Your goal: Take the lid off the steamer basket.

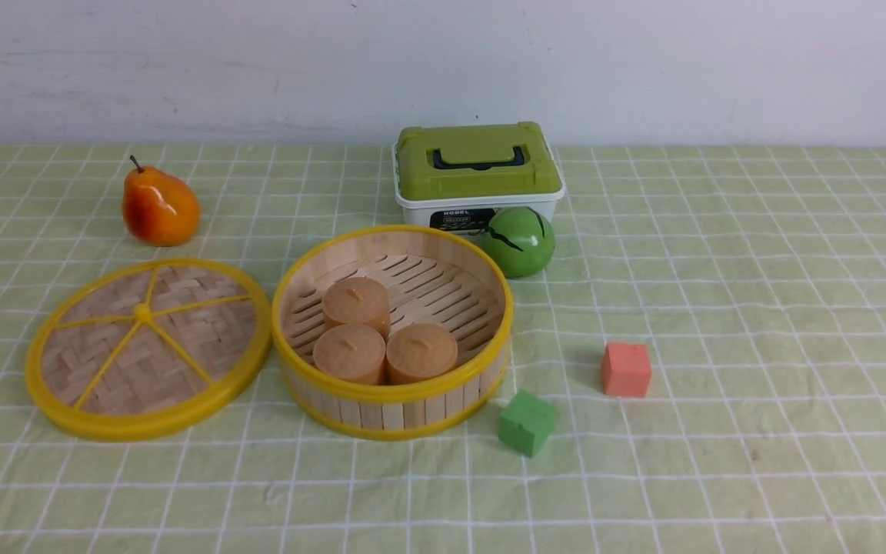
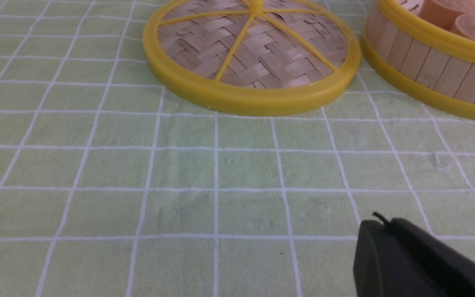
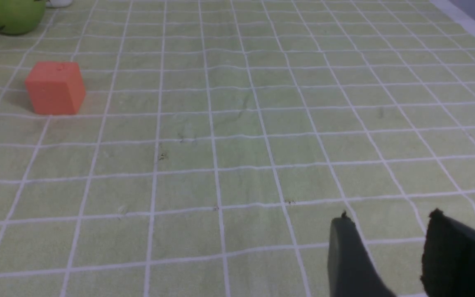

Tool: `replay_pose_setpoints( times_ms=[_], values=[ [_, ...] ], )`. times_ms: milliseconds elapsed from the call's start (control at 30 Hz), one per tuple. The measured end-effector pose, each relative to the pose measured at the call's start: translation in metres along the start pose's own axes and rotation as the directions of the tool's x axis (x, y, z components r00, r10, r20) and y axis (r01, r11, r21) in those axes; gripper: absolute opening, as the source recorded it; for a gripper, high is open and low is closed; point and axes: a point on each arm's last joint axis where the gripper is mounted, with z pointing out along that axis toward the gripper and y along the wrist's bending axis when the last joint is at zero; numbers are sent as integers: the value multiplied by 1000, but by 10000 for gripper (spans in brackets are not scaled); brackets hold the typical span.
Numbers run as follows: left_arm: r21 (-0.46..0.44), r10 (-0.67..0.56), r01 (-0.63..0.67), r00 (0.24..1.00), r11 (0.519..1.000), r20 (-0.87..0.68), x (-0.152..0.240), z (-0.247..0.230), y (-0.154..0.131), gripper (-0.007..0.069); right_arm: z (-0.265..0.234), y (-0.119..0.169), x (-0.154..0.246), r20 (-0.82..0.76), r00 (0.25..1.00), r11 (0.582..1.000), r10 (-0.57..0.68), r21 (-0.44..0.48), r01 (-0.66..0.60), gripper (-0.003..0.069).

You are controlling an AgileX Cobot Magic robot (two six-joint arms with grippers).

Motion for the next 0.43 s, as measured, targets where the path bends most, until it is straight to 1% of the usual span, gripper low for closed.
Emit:
replay_pose_setpoints(
  times_ms=[433],
  values=[
    [0,0,0,1000,1000,0,0,0,0,19,0,0,0,0,1000,1000,0,0,0,241]
  ],
)
